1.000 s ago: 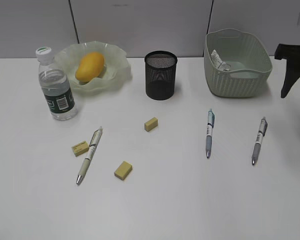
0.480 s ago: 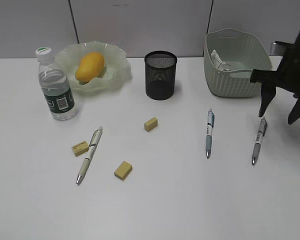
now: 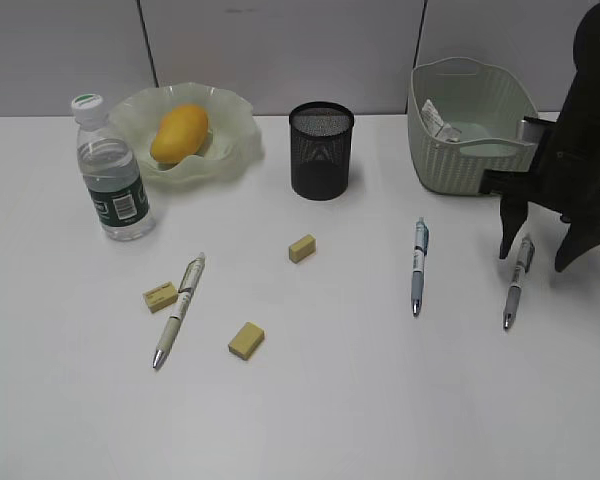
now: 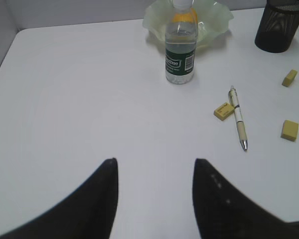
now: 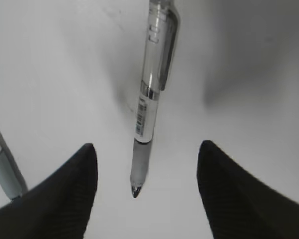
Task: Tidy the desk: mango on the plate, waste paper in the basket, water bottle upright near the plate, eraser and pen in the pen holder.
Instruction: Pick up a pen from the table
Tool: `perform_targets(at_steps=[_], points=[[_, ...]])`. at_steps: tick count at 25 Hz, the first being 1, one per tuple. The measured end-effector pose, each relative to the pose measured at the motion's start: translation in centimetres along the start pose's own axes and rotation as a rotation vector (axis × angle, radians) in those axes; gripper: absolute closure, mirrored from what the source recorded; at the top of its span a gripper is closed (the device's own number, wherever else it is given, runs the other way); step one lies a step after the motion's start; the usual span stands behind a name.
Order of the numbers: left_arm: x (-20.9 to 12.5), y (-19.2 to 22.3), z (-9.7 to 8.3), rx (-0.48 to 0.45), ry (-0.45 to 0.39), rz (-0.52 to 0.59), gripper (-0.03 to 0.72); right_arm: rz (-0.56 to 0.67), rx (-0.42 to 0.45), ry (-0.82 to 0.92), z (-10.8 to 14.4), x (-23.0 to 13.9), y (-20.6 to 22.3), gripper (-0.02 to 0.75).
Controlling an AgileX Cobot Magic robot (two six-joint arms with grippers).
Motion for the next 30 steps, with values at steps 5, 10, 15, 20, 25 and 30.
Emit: perform_targets(at_steps=[5, 10, 15, 20, 25, 30], points=[[0.0, 0.0, 0.0, 0.0, 0.0, 0.0, 0.316, 0.007, 0.0, 0.004, 0.0, 0.1, 1.1, 0.239], [0.0, 0.0, 0.0, 0.0, 0.0, 0.0, 0.316, 0.007, 0.006, 0.015, -0.2, -0.5, 2.8, 0.239], [0.0, 0.0, 0.0, 0.0, 0.0, 0.0, 0.316, -0.022, 0.012, 0.024, -0.2, -0.1, 3.2, 0.24], [0.0, 0.0, 0.0, 0.0, 0.0, 0.0, 0.336, -0.039, 0.016, 0.033, -0.2, 0.2, 3.5, 0.24], [0.0, 0.0, 0.0, 0.0, 0.0, 0.0, 0.365, -0.029, 0.013, 0.037, -0.2, 0.1, 3.9, 0.24], [0.0, 0.0, 0.0, 0.003, 0.002, 0.0, 0.378, -0.027, 0.012, 0.037, -0.2, 0.0, 3.9, 0.284]])
Point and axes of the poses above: a point on each arm's last joint axis where the gripper is mounted, y pointing out along that axis toward the gripper, z along the wrist's bending axis when the last joint is at zero, x = y × z, the point moved 5 cm from there along y, pointing out along that axis toward the gripper, and after that the axes turned 9 degrees about -y, right-handed, at the moved point
